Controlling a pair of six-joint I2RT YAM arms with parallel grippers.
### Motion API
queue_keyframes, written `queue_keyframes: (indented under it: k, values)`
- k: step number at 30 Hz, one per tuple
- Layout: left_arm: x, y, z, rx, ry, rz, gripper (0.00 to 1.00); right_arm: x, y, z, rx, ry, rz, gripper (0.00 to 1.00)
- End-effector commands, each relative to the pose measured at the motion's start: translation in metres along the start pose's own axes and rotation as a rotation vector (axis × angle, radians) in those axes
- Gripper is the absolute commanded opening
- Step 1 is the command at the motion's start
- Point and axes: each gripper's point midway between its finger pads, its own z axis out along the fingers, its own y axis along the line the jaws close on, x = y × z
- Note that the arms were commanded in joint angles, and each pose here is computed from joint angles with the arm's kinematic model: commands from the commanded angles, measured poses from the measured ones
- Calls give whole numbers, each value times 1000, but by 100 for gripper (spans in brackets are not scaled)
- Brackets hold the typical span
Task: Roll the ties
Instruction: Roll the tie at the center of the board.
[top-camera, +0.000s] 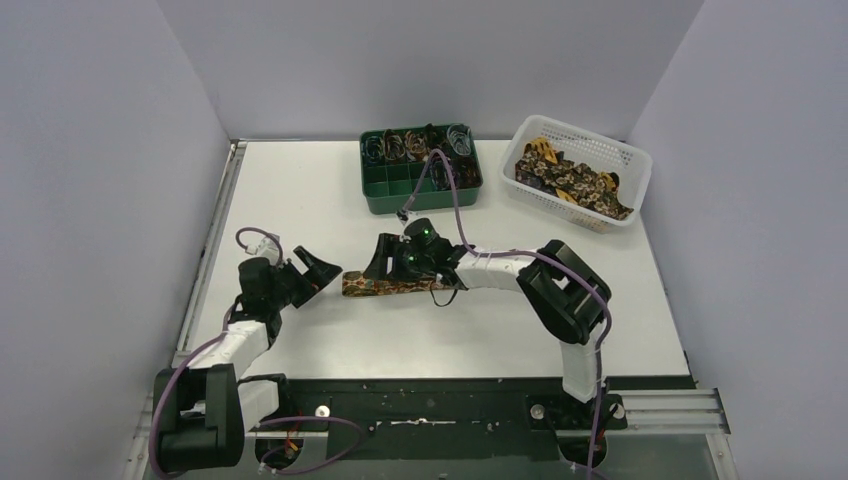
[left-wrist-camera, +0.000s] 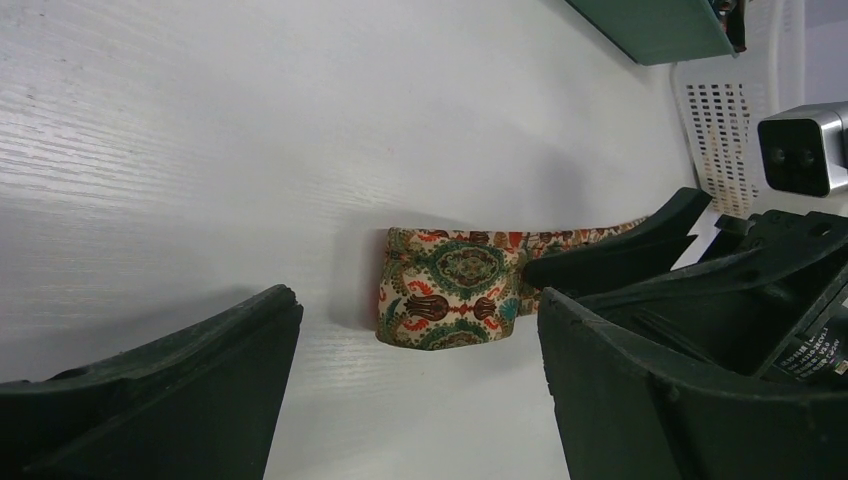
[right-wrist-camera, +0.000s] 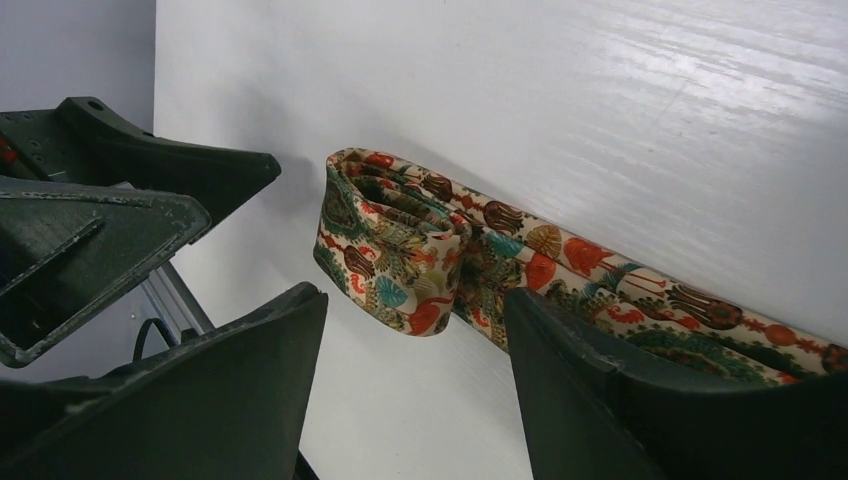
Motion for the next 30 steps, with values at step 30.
queue_keyframes:
  k: [30]
  values:
    - [12, -17, 21, 110, 28, 84, 77, 6, -22, 25, 126, 56, -70, 49]
